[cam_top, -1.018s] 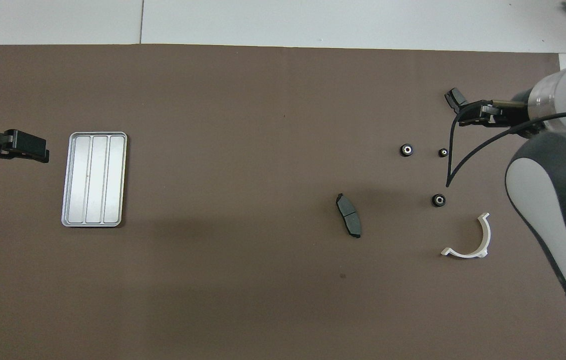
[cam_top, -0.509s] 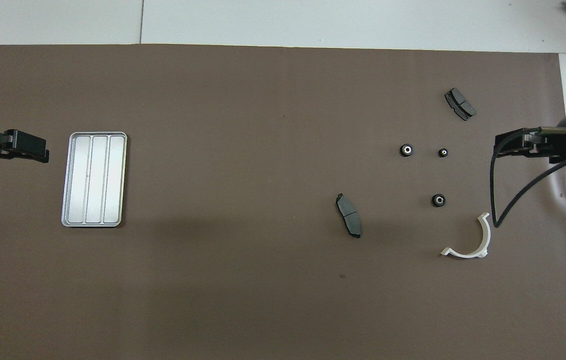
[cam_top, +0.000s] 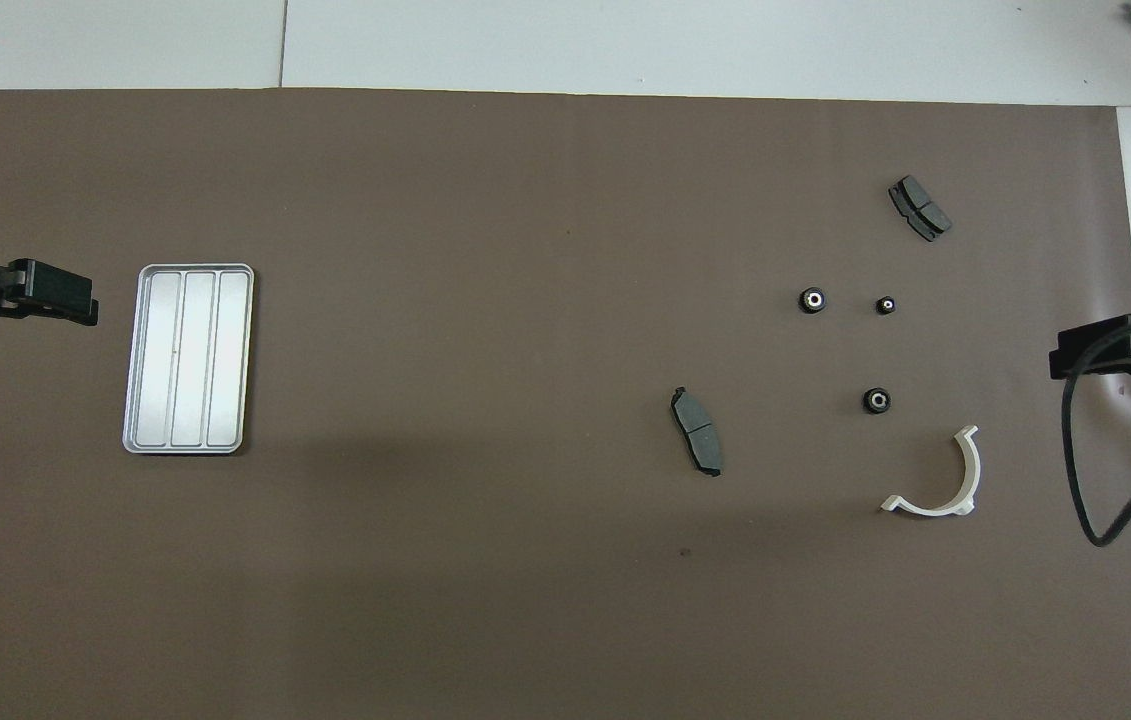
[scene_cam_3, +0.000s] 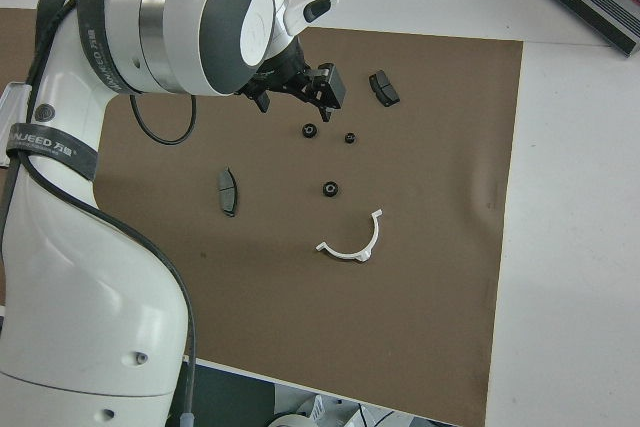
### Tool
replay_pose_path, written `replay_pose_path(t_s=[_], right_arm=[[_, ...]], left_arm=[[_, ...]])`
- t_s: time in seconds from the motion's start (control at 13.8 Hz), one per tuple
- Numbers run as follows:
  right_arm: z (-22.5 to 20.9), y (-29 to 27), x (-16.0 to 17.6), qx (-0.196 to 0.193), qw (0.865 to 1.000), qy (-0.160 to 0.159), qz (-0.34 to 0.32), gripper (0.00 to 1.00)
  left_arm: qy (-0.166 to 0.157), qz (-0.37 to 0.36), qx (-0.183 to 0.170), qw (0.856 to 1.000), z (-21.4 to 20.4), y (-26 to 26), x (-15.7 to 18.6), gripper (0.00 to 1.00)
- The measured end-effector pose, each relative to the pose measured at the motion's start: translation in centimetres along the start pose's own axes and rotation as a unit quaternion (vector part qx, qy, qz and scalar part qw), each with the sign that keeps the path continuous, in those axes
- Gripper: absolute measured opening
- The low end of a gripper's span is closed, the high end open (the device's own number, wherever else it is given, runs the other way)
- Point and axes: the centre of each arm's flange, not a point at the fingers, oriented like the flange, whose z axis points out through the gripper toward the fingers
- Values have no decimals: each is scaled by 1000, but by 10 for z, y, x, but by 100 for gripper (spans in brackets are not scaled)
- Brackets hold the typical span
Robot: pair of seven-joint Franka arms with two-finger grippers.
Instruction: Place bearing gear from tray to pile
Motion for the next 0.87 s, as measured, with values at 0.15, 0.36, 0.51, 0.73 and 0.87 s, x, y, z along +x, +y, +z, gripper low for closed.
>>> replay_pose_path(t_s=[0.15, 0.36, 0.51, 0.73, 0.87], right_arm=[[1, 0, -1, 10, 1000, -7, 11, 100], [1, -2, -1, 18, 1000, -8, 19, 100], [2, -1, -1, 14, 1000, -8, 16, 100], [3, 0, -1, 13, 1000, -9, 10, 100], [3, 0, -1, 13, 1000, -10, 10, 100]], left_arm=[[0, 0, 0, 1000, 0, 0, 0, 100], [0, 0, 0, 1000, 0, 0, 0, 100], [0, 0, 0, 1000, 0, 0, 0, 100], [0, 0, 0, 1000, 0, 0, 0, 100], [0, 0, 0, 1000, 0, 0, 0, 100]])
